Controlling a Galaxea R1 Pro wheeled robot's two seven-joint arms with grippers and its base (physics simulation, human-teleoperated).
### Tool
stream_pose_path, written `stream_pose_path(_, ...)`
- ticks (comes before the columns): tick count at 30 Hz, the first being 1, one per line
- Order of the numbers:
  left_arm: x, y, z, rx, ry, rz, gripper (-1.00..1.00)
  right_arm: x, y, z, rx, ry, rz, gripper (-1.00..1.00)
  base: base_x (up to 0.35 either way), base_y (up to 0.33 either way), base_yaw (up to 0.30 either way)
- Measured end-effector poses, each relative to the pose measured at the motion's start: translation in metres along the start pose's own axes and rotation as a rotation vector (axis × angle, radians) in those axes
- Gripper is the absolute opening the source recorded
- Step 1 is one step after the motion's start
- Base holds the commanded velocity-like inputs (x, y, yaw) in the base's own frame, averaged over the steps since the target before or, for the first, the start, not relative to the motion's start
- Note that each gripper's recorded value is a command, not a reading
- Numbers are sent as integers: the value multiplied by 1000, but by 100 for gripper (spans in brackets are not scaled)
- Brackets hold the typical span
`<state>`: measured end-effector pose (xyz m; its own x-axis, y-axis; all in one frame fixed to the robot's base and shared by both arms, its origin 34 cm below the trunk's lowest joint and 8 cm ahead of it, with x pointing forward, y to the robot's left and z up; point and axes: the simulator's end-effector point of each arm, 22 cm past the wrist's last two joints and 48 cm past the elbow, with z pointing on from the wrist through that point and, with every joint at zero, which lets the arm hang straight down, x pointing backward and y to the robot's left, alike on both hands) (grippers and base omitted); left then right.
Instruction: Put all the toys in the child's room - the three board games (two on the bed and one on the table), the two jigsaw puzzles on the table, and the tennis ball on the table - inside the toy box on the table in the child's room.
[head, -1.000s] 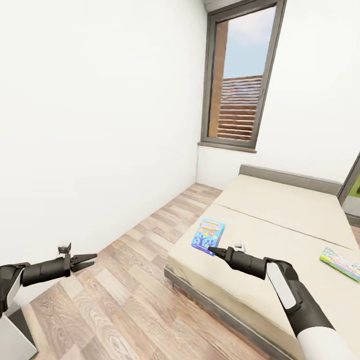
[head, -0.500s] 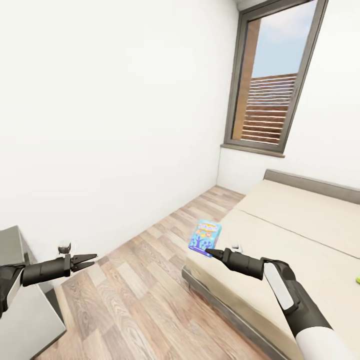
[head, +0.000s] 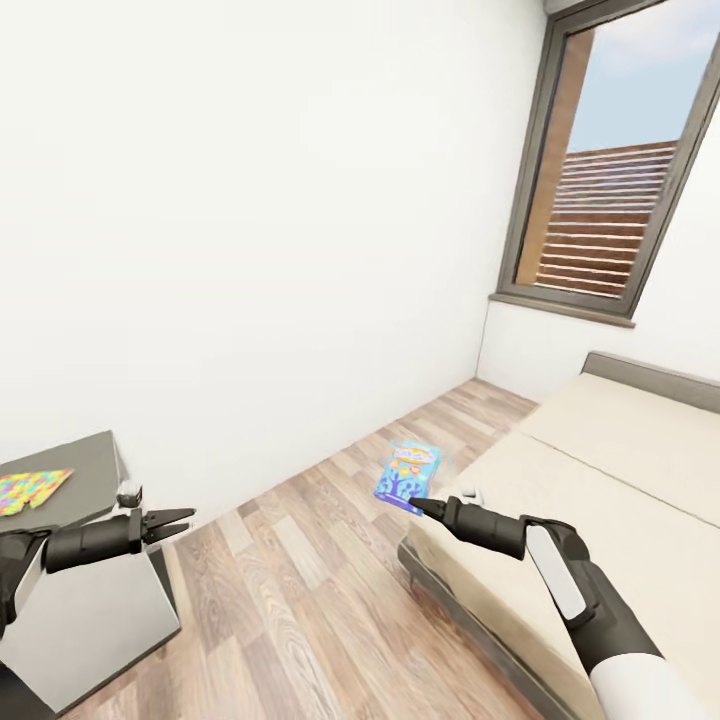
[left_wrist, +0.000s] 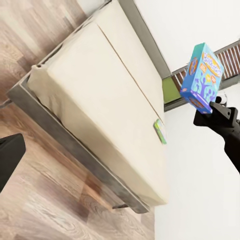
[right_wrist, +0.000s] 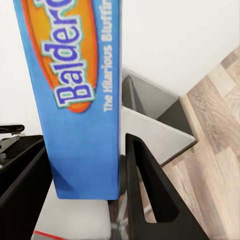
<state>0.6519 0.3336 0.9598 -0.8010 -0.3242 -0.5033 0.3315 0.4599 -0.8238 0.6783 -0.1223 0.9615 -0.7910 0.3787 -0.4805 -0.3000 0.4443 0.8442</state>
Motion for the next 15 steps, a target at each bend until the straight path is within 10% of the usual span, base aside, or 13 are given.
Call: stream_pose_path(15, -1, -5, 7, -28, 5, -7, 100, -4, 12, 1, 12, -5, -39, -100, 0, 0, 293)
